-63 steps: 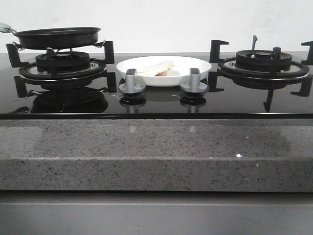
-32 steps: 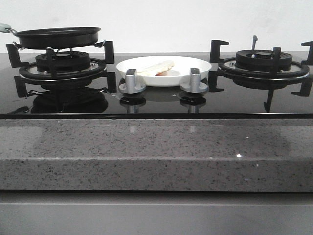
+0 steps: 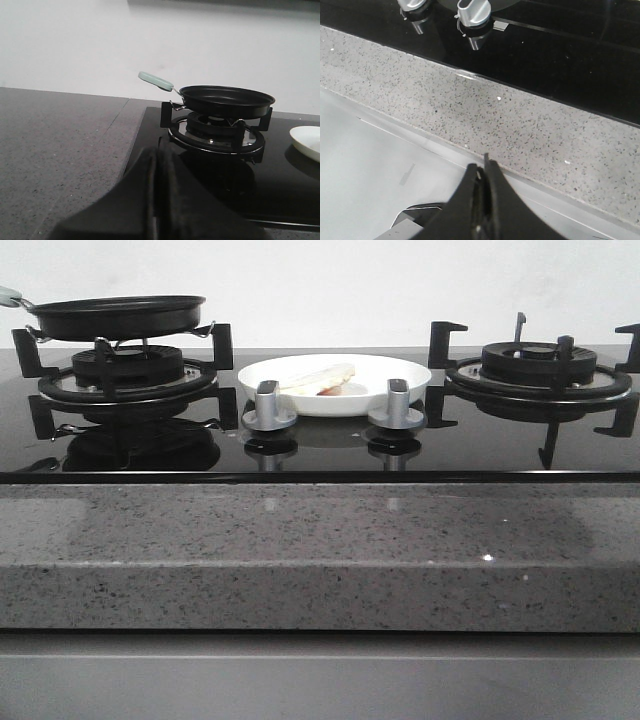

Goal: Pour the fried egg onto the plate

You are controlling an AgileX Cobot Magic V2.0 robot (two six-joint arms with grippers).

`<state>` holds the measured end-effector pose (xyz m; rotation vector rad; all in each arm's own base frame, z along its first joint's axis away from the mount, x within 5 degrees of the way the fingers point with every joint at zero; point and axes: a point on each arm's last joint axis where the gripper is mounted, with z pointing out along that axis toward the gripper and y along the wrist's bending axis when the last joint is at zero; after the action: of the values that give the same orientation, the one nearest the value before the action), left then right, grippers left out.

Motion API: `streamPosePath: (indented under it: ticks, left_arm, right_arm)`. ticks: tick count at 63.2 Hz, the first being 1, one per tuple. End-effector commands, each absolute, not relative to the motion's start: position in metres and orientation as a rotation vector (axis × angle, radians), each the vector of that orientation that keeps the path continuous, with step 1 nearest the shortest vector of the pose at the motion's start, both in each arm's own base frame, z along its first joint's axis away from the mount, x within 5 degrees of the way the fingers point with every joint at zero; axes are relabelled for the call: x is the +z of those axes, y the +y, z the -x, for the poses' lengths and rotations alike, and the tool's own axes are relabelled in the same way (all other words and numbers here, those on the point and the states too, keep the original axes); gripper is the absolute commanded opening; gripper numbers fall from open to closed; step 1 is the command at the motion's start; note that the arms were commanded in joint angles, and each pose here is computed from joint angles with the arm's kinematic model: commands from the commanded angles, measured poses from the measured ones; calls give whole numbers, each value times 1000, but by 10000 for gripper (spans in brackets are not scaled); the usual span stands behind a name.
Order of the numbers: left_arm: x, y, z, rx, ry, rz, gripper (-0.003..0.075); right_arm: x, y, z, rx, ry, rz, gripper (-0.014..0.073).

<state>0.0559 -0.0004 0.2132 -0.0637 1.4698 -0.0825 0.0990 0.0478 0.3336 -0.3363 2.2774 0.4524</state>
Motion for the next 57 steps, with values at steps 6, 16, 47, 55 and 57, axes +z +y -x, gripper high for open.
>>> streamPosePath:
  ticks: [6, 16, 47, 55, 57]
  left_arm:
    - [220, 0, -54, -99, 1371, 73, -20]
    - [220, 0, -54, -99, 1371, 73, -20]
    - [220, 0, -54, -99, 1371, 73, -20]
    - [220, 0, -54, -99, 1371, 73, -20]
    - [220, 0, -54, -99, 1371, 73, -20]
  right_arm:
    - [346, 48, -100, 459, 2197, 329, -118]
    - [346, 48, -100, 459, 2197, 329, -118]
    - [336, 18, -80, 173, 1792, 168, -117]
    - [302, 9, -67, 91, 1647, 76, -117]
    - [293, 7, -64, 74, 1618, 56, -117]
